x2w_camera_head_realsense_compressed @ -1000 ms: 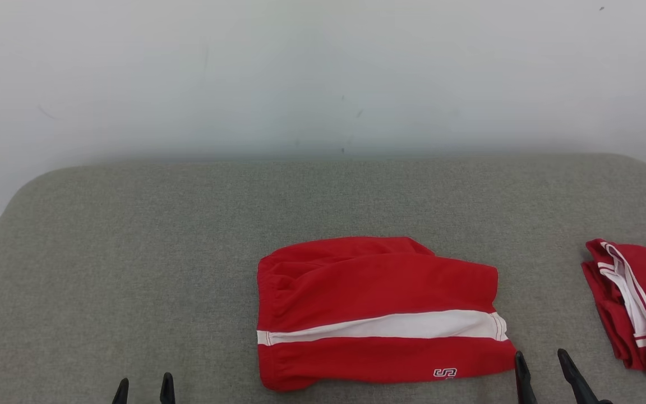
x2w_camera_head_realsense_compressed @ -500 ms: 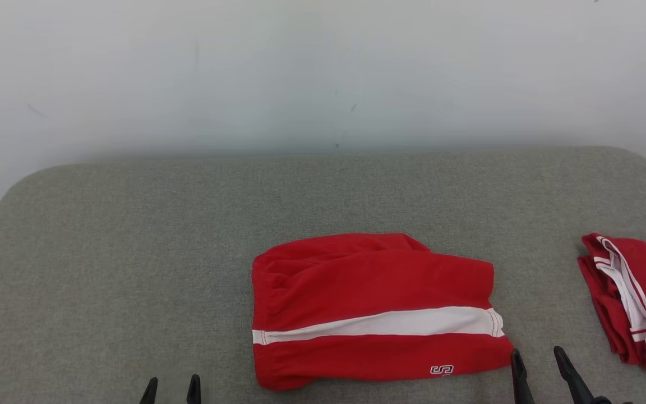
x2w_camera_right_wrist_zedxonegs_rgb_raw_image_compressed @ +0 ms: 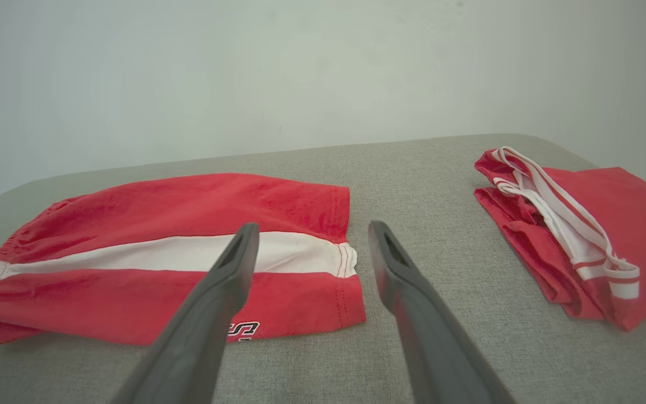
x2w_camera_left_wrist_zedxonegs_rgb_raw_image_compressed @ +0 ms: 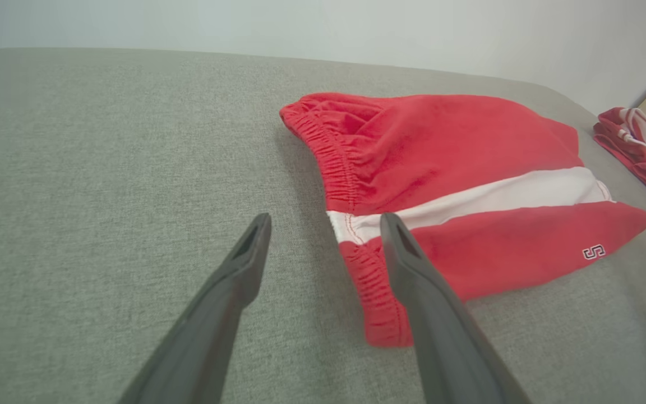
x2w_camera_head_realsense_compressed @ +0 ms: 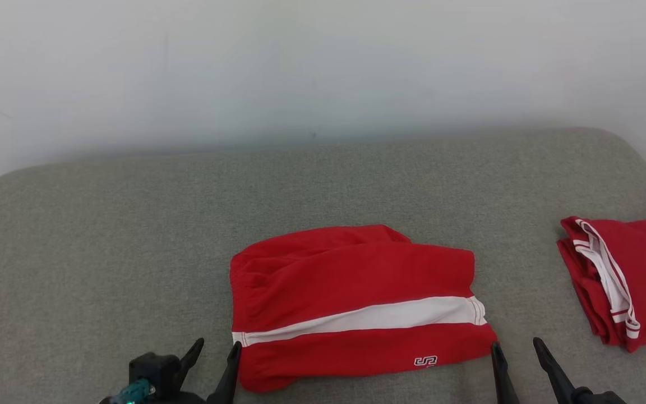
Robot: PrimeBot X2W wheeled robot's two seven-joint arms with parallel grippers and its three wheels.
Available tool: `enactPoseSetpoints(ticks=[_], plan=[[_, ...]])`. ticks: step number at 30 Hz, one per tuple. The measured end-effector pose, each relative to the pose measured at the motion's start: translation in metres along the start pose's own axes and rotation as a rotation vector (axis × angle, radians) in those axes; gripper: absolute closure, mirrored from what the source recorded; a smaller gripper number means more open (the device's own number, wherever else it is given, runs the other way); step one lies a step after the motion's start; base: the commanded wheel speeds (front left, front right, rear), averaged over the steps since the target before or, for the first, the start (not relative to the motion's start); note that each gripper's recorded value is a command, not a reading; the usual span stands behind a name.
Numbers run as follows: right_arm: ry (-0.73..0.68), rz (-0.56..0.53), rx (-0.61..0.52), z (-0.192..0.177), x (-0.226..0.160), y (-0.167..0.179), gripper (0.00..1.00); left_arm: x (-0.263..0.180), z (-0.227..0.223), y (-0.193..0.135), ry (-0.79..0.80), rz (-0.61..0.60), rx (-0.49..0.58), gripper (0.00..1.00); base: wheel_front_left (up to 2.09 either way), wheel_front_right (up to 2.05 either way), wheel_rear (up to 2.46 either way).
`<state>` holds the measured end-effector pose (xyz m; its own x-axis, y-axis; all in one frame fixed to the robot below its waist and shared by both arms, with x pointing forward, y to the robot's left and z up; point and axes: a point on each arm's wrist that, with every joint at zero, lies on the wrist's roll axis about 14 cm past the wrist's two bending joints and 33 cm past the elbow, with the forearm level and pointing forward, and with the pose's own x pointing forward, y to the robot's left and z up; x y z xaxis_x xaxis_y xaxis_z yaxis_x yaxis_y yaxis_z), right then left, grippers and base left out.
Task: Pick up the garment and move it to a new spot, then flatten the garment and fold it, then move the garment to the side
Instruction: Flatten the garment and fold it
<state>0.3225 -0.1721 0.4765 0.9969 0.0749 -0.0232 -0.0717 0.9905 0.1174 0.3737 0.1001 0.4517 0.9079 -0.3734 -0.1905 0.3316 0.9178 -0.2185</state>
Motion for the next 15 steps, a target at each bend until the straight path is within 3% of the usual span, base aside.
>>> enactPoseSetpoints(ticks=[5, 15], plan=[[0.008, -0.045, -0.001, -0.001, -0.006, -0.013, 0.00, 0.021, -0.014, -0.007, 0.124, -0.037, -0.034, 0.00, 0.00, 0.00, 0.00], [0.014, -0.096, 0.008, -0.004, -0.013, -0.026, 0.00, 0.035, -0.030, -0.013, 0.217, -0.064, -0.068, 0.00, 0.00, 0.00, 0.00]])
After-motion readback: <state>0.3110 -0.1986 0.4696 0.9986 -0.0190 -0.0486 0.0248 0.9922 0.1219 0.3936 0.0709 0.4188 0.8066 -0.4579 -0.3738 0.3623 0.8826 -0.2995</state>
